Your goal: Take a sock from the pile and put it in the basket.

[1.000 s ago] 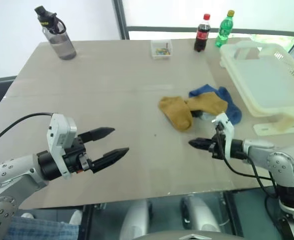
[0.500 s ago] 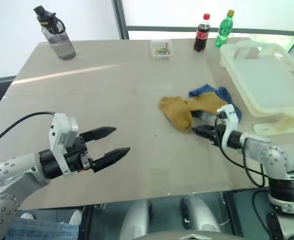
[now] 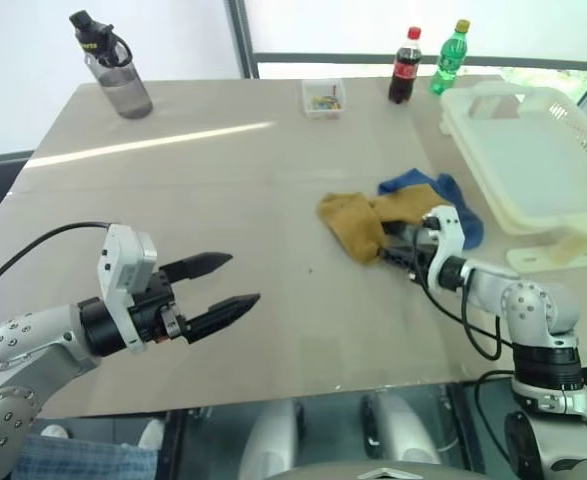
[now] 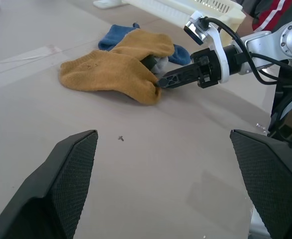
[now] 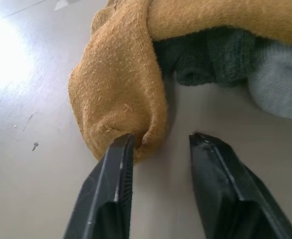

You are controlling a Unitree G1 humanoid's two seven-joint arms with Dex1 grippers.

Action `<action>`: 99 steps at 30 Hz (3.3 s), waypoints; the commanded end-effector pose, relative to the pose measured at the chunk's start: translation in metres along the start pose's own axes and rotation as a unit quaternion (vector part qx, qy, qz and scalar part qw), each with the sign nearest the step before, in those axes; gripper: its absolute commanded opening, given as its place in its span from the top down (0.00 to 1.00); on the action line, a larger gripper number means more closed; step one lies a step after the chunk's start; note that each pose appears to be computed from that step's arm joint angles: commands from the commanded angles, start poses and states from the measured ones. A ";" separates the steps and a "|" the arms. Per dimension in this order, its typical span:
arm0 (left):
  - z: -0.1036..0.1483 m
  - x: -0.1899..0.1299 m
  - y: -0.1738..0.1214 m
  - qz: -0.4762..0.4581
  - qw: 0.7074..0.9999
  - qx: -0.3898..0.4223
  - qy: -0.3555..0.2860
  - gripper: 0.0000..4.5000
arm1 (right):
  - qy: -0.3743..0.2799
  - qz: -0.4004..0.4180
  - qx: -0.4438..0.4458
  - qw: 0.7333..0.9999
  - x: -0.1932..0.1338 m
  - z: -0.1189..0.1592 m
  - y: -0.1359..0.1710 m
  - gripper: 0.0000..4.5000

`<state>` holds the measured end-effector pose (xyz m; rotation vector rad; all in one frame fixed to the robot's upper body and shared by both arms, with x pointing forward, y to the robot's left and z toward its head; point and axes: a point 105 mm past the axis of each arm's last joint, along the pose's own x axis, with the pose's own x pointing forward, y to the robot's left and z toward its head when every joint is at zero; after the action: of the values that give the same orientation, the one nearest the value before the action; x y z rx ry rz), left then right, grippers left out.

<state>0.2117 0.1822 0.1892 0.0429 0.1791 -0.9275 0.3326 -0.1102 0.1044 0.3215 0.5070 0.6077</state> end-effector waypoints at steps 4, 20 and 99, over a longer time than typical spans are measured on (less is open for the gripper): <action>0.004 0.000 -0.001 -0.002 1.000 0.013 -0.005 0.00 | -0.011 0.011 -0.015 1.000 0.002 0.010 0.008 1.00; 0.006 0.005 0.000 -0.008 1.000 0.015 -0.007 0.00 | 0.089 0.150 -0.056 0.983 -0.021 -0.026 0.049 1.00; 0.007 0.011 0.000 -0.031 0.999 0.011 -0.002 0.00 | 0.052 0.216 0.031 0.974 0.022 0.019 0.127 0.49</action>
<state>0.2204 0.1762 0.1893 0.0415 0.1851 -0.9736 0.3007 0.0027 0.1475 0.4592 0.6576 1.0035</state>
